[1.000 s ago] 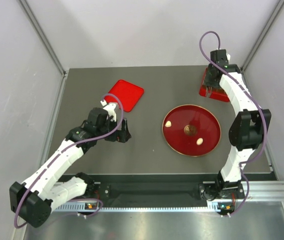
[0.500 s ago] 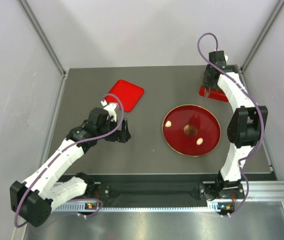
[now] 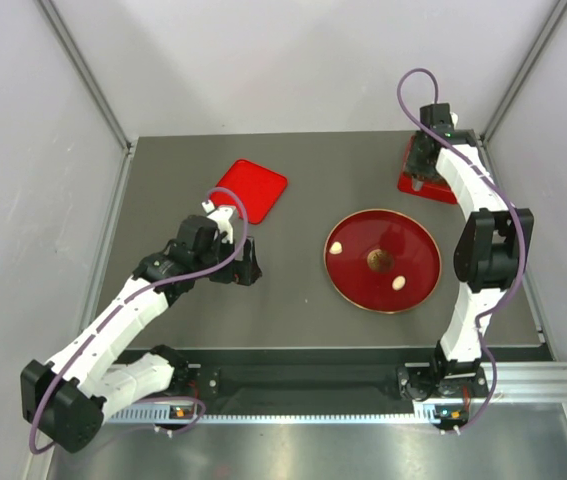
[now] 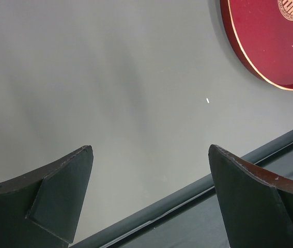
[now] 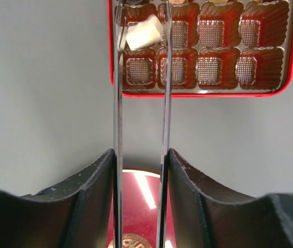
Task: Pack the chocolate
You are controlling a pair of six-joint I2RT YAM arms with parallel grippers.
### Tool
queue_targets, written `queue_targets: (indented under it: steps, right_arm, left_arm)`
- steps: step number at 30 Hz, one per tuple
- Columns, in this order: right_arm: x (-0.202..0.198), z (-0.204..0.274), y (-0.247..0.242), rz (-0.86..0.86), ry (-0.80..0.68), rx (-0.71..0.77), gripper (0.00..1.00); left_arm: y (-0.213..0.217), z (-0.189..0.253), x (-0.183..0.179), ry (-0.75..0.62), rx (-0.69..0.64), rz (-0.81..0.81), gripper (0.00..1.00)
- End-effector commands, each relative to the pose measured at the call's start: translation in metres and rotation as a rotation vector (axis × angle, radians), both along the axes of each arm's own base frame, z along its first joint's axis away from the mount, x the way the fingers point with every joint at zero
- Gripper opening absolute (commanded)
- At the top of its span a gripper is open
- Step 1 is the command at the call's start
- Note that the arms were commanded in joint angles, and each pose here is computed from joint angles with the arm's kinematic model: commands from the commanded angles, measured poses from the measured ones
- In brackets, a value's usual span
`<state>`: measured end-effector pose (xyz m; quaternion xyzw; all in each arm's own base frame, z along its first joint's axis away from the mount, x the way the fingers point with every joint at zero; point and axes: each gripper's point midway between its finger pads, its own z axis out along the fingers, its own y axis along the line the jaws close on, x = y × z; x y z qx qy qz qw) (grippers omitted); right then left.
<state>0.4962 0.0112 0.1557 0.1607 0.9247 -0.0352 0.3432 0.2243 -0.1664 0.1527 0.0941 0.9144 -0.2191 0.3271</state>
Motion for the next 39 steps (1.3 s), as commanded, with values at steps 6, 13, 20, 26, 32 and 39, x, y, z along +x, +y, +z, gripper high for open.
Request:
queue_targets:
  steps: [6,13,20,26,32,39]
  right_arm:
    - [0.019,0.036,-0.008,0.003,-0.121,-0.012,0.45]
    - [-0.004,0.067,-0.003,0.004,-0.140,0.007,0.45]
    - [-0.082,0.045,0.019,0.031,-0.017,0.064,0.44]
    - [-0.161,0.019,0.041,0.065,0.068,0.121,0.44]
    - [-0.233,-0.011,0.067,0.099,0.158,0.137,0.44]
    - [-0.276,-0.020,0.074,0.069,0.160,0.173,0.44]
  left_arm:
    - [-0.001,0.003,0.003,-0.017,0.001,0.001,0.99]
    - [-0.001,0.004,0.003,-0.019,-0.002,0.000,0.99]
    - [-0.002,0.005,0.002,-0.023,-0.006,-0.004,0.99]
    - [-0.002,0.009,0.002,-0.037,-0.015,-0.005,0.99]
    - [-0.004,0.010,0.000,-0.035,-0.025,-0.017,0.99]
    - [-0.005,0.013,-0.002,-0.046,-0.039,-0.025,0.99]
